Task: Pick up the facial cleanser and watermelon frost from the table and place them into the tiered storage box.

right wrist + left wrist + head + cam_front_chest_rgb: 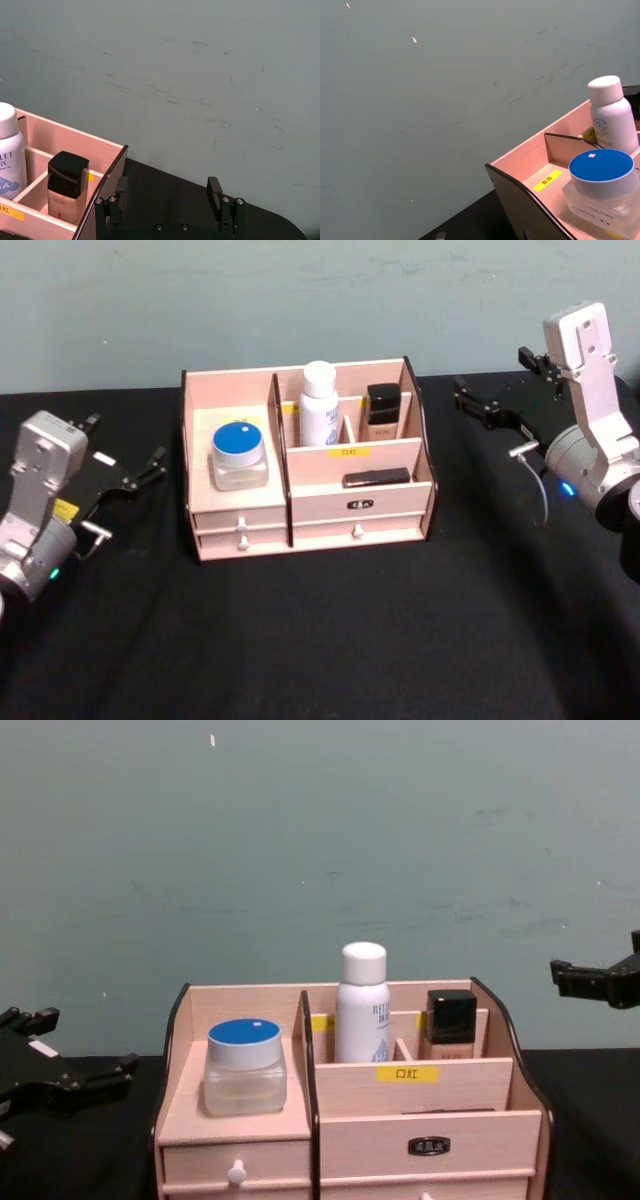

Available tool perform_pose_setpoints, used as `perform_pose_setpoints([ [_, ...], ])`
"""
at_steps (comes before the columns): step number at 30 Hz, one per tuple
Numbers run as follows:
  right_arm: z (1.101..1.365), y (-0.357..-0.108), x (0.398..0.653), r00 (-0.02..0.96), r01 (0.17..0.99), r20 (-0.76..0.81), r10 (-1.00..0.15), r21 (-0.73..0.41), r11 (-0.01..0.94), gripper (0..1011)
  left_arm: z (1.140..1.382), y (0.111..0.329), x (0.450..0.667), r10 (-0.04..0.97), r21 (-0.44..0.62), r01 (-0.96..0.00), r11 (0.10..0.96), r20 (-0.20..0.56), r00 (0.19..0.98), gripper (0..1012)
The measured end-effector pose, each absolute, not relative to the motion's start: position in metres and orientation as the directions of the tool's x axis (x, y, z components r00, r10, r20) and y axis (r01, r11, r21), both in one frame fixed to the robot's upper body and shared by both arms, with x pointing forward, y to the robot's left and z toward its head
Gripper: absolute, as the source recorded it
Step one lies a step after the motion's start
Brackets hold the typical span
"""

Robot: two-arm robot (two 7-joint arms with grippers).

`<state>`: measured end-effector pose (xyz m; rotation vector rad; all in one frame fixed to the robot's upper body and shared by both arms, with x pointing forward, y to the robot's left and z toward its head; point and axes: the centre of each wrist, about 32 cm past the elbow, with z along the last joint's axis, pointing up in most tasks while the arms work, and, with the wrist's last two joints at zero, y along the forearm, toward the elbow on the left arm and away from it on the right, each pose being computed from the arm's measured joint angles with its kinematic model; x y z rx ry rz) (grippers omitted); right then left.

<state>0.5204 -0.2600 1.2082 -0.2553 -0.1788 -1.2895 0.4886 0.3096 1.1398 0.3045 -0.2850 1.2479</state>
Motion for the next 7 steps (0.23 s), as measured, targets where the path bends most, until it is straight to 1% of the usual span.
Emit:
perform_pose_setpoints([
  [7, 1.2084, -0.2599, 0.5203, 0.270, 0.963, 0.272, -0.924, -0.087, 0.256, 1000, 1.1398, 0.3097, 0.4886, 0.880, 0.070, -0.955, 0.287, 0.374, 0.292, 1010],
])
